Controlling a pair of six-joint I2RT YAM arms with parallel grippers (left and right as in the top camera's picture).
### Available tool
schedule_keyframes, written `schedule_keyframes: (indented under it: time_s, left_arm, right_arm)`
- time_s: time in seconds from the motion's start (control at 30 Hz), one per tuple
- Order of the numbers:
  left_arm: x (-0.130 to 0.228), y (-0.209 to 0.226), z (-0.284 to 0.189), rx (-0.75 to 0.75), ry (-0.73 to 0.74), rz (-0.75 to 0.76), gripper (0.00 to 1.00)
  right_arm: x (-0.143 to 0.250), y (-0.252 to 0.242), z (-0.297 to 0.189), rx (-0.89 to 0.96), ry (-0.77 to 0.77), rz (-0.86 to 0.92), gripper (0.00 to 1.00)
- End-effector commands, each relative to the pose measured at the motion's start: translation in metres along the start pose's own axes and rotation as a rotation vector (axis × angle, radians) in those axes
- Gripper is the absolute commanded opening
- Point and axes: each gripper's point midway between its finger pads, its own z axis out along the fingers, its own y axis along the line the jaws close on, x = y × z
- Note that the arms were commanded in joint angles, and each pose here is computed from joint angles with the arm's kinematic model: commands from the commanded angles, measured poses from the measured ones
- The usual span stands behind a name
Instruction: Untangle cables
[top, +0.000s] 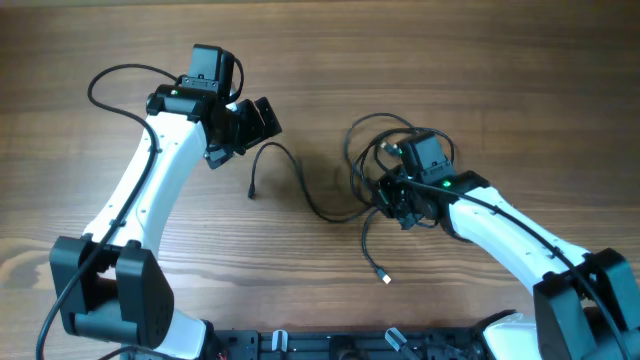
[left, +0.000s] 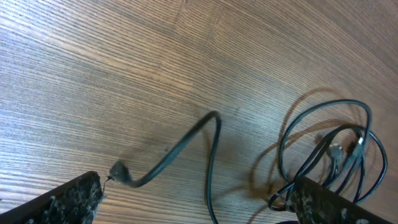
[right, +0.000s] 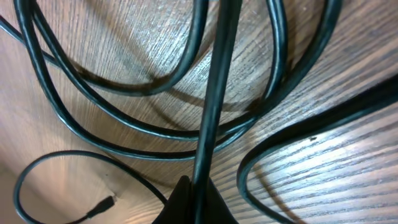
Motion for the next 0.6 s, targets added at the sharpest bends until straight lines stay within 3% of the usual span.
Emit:
schedule_keyframes:
  time_s: [0.0,0.1,0.27,0.5,0.57]
  left_arm:
    - [0.001,0.003,0.003,-0.013,0.006,0.017,1.00]
    - [0.001,0.003,0.003,-0.013,0.006,0.016,1.00]
    - [0.001,0.003,0.003,-0.012,0.006,0.016,1.00]
    - [0.002,0.002,0.003,-0.004,0.011,0.007,1.00]
    - [0.004,-0.004,0.000,0.069,0.052,-0.015,1.00]
  right_arm:
    - [0.006,0.051,-0.041,-0.115,-0.027,-0.204,0.04]
    - [0.016,0.111,-0.123,-0.267,-0.129,-0.445,0.04]
    - [0.043,0.169,-0.231,-0.507,-0.247,-0.661,0.04]
    - [0.094,0.204,-0.256,-0.767,-0.031,-0.775,0.04]
    - [0.104,0.217,-0.264,-0.839,0.044,-0.723,0.04]
